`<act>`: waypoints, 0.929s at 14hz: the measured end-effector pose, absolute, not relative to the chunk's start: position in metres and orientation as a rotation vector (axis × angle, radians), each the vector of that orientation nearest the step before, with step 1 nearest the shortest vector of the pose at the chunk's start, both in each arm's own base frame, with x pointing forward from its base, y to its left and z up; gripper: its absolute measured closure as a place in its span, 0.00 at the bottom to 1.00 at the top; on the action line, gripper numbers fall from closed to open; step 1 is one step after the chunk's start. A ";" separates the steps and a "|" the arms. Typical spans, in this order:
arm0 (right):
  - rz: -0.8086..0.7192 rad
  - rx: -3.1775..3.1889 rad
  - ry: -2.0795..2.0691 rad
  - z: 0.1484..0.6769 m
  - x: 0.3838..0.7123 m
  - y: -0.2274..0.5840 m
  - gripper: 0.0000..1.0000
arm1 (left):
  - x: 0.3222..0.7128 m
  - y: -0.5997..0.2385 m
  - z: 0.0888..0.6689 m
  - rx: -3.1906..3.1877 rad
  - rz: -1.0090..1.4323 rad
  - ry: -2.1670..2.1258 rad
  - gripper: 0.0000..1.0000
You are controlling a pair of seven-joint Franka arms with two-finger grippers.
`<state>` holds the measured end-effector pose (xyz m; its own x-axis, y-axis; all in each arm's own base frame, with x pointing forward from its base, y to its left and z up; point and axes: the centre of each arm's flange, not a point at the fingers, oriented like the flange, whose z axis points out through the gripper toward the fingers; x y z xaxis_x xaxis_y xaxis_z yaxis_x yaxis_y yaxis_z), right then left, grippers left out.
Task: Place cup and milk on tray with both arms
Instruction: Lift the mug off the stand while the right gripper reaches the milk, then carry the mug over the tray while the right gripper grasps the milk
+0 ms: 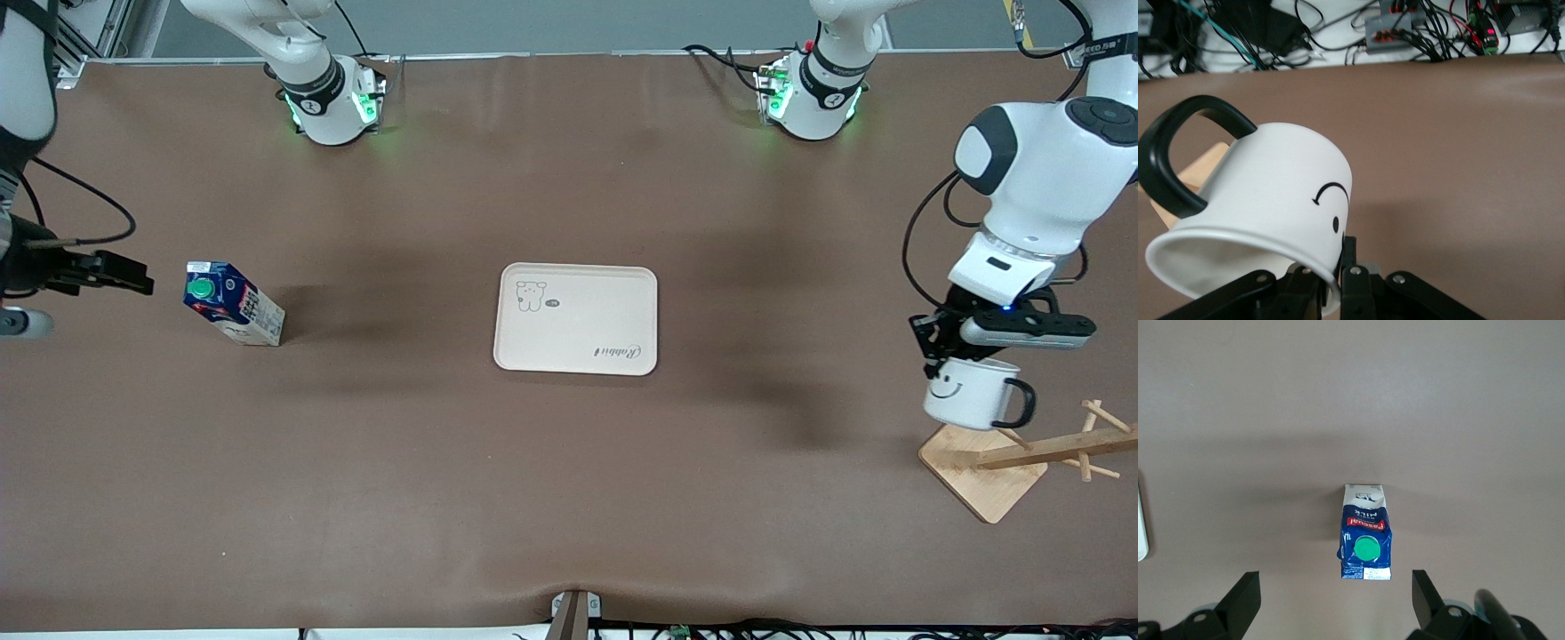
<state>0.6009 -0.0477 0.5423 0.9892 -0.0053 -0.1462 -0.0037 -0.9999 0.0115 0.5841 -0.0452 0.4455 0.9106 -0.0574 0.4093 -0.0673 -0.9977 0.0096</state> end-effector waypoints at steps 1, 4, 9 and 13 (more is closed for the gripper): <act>-0.249 3.119 -0.013 0.534 0.604 -0.050 0.00 | 0.584 -0.058 0.452 3.052 0.579 -0.063 0.91; -0.294 3.110 -0.025 0.515 0.610 -0.056 0.00 | 0.579 -0.110 0.462 3.050 0.384 0.053 0.91; -0.468 3.099 -0.074 0.472 0.602 -0.074 0.00 | 0.551 -0.235 0.417 3.004 0.146 0.123 0.91; -0.501 3.098 -0.100 0.422 0.593 -0.085 0.00 | 0.529 -0.313 0.381 2.985 -0.049 0.202 0.91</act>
<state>0.5928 -0.0849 0.4218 0.9471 -0.0633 -0.3147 -0.0627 -0.9980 0.0119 0.5287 -0.3132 0.3805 0.9904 0.1316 -0.0422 0.1364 -0.9798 0.1460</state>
